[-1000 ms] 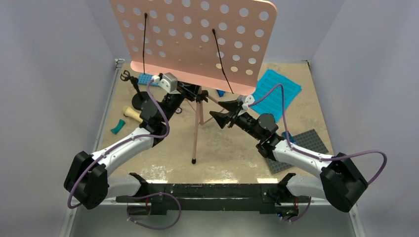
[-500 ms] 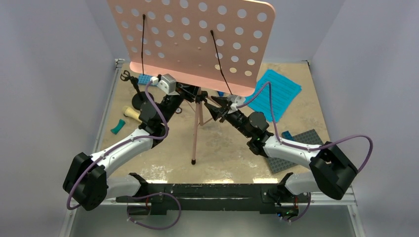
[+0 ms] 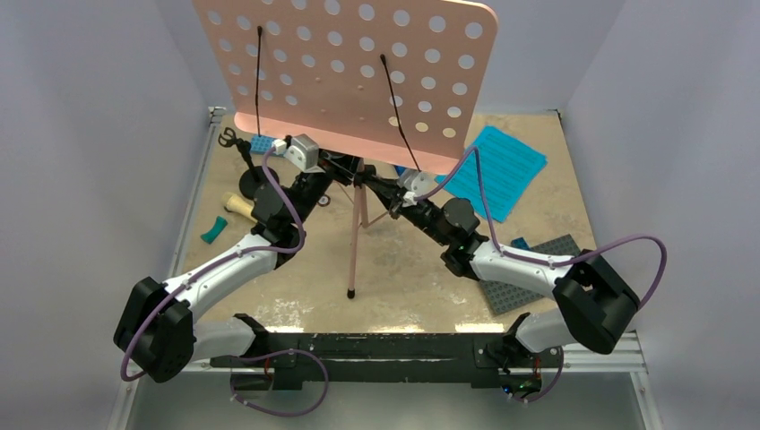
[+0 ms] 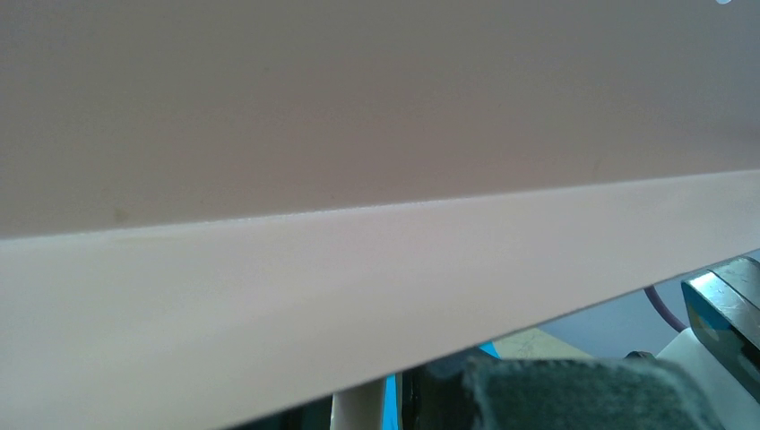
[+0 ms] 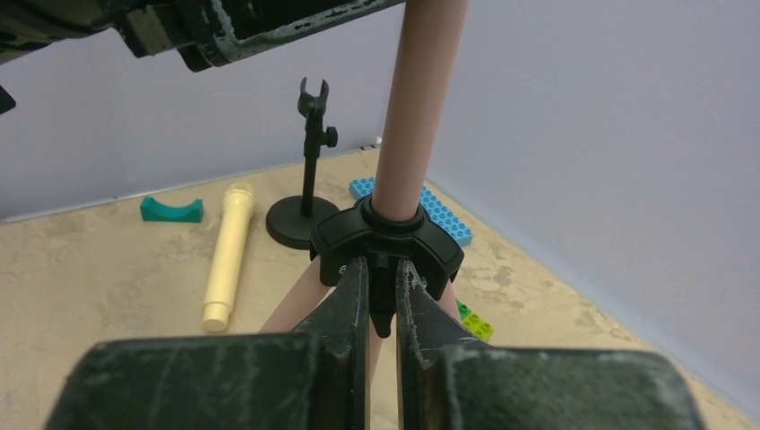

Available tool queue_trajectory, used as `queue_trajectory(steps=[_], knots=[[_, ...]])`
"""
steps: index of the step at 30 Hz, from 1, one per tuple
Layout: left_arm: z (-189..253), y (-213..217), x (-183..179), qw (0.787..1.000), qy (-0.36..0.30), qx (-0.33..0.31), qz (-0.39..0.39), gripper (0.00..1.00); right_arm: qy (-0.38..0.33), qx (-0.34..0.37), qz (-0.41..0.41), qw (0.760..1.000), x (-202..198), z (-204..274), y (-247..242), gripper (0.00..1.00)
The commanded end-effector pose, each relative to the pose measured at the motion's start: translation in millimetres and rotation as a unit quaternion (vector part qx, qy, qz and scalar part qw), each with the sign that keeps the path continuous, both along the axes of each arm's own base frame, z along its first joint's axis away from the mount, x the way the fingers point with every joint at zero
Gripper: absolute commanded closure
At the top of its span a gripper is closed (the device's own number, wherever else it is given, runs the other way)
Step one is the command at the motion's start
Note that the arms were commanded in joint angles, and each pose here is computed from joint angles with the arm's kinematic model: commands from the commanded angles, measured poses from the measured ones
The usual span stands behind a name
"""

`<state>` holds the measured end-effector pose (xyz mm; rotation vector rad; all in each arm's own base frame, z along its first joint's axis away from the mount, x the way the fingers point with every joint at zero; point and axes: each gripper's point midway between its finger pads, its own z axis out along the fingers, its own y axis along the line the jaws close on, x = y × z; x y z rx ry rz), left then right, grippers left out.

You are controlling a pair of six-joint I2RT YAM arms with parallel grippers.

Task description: Pack up the instrument practice props

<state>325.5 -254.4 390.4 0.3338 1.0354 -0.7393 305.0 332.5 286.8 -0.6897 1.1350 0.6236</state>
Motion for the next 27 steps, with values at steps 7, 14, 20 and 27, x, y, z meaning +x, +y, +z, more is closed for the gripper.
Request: queue_trajectory(steps=[7, 14, 20, 27], knots=[[-15.9, -15.9, -13.0, 0.997, 0.047, 0.002, -0.054, 1.0, -0.176, -0.135, -0.106, 0.969, 18.3, 13.5, 4.5, 1.0], [-20.6, -17.3, -12.7, 0.997, 0.06, 0.006, -0.058, 1.0, -0.285, -0.221, -0.175, 0.916, 22.3, 8.9, -3.3, 1.0], [-23.4, -21.4, -12.5, 0.995, 0.069, 0.007, -0.066, 1.0, -0.366, -0.276, -0.199, 0.866, 11.1, 12.0, -2.4, 1.0], [-26.6, -21.7, -9.8, 0.995, 0.076, 0.008, -0.065, 1.0, -0.38, -0.263, -0.224, 0.858, 3.0, 22.3, -8.6, 1.0]])
